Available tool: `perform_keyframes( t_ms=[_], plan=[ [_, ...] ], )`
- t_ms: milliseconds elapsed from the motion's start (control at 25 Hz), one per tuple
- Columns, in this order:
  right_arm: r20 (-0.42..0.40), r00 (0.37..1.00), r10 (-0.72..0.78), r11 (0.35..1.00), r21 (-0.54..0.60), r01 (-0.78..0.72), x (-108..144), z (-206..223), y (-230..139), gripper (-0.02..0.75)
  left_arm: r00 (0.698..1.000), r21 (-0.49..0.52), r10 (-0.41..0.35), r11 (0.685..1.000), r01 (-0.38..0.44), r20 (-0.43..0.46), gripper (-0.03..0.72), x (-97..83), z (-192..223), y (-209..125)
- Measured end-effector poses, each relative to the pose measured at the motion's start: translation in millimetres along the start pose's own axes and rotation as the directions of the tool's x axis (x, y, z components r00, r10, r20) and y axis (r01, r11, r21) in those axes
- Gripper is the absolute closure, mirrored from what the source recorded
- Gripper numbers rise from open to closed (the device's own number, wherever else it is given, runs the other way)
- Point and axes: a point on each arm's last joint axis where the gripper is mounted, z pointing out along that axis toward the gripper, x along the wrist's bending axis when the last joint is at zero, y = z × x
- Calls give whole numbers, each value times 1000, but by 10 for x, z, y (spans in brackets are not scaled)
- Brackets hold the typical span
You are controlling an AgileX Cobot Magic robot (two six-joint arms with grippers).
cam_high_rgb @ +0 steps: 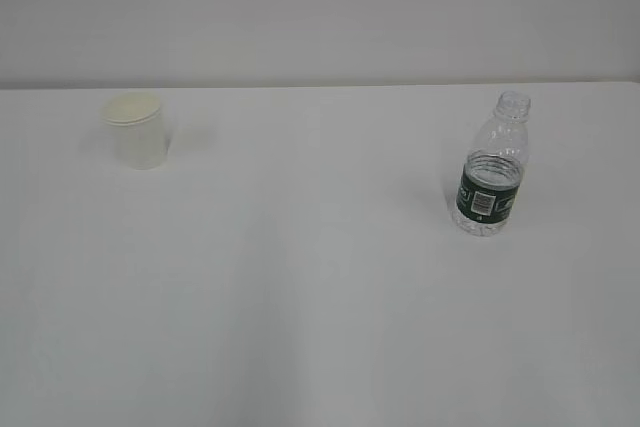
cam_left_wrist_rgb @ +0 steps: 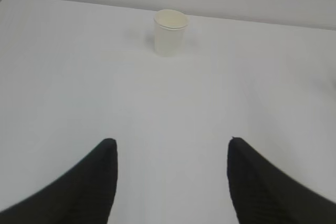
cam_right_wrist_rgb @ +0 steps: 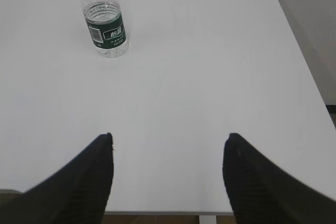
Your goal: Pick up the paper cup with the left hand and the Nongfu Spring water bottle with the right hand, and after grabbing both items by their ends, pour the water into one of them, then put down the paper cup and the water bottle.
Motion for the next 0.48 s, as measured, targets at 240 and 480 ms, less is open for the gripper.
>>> perform_keyframes(
  t_ms=[240,480],
  plan=[
    [-1,1000,1,1000,-10,-1,-1,-8,12,242,996,-111,-43,993,51,76,234,-64,-7,103],
    [-18,1000,9,994,-106,-10,4,-73,125,242,995,-81,-66,994,71,68,237,-61,139,224]
  ],
)
